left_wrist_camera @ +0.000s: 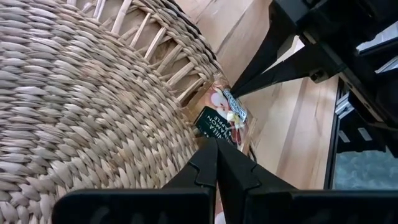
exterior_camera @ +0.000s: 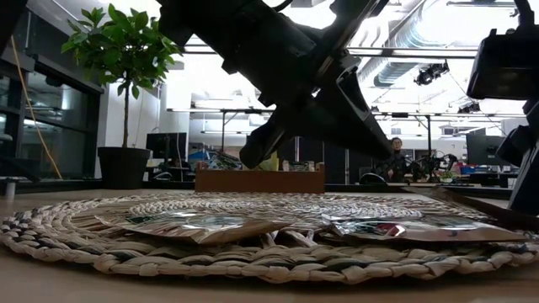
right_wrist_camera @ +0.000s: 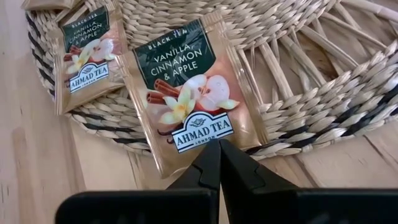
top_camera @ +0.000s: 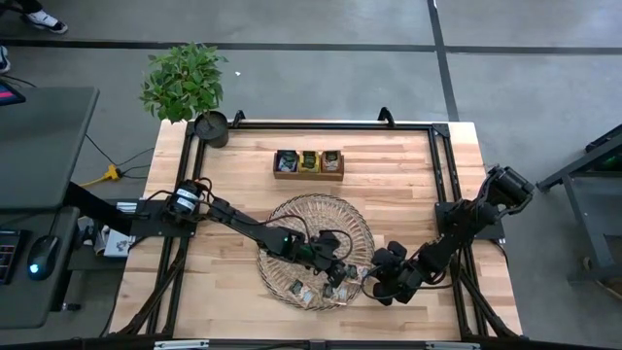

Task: Pick & Place Tea
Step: Put the brown tea bag in the right section of the wooden organizer

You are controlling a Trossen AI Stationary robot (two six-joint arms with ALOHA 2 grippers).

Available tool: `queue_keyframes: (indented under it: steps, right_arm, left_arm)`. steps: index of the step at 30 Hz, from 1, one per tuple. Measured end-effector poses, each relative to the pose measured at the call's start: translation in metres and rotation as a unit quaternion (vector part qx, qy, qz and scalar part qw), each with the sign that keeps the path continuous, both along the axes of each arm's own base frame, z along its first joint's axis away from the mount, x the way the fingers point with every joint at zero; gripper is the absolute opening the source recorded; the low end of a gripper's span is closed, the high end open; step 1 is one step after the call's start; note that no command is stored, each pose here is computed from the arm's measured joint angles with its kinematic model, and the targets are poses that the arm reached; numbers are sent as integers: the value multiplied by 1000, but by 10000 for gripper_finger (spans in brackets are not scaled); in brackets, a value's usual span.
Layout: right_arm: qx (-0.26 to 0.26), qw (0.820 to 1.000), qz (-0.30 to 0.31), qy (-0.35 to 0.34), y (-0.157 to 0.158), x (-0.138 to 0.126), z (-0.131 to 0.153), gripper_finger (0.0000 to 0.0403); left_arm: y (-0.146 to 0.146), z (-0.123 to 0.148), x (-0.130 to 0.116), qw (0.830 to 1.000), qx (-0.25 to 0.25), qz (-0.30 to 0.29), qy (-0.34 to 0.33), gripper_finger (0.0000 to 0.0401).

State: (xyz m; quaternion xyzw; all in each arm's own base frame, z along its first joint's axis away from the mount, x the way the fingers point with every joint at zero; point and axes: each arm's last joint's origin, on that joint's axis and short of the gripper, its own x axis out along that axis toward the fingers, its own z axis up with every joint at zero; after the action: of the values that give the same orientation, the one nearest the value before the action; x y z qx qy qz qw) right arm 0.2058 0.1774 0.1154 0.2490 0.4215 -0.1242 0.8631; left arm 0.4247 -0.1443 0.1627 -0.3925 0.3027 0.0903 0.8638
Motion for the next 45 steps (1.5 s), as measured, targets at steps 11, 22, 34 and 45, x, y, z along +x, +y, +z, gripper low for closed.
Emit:
queue_keyframes:
  steps: [11,22,34,45]
  right_arm:
    - [0,1000,-4,2,-2,2,0,0]
    - [-5,1000,-9,-5,-4,3,0,0]
    - [-9,1000,-12,-16,-10,12,1,0]
    - [-6,1000,-11,-11,-17,18,1,0]
  left_arm:
    - [9,-5,9,996,-89,4,-4,61]
    - [15,-17,14,984,-171,53,17,153]
    - [16,-20,12,981,-179,66,33,154]
    - [18,-26,8,980,-167,90,64,154]
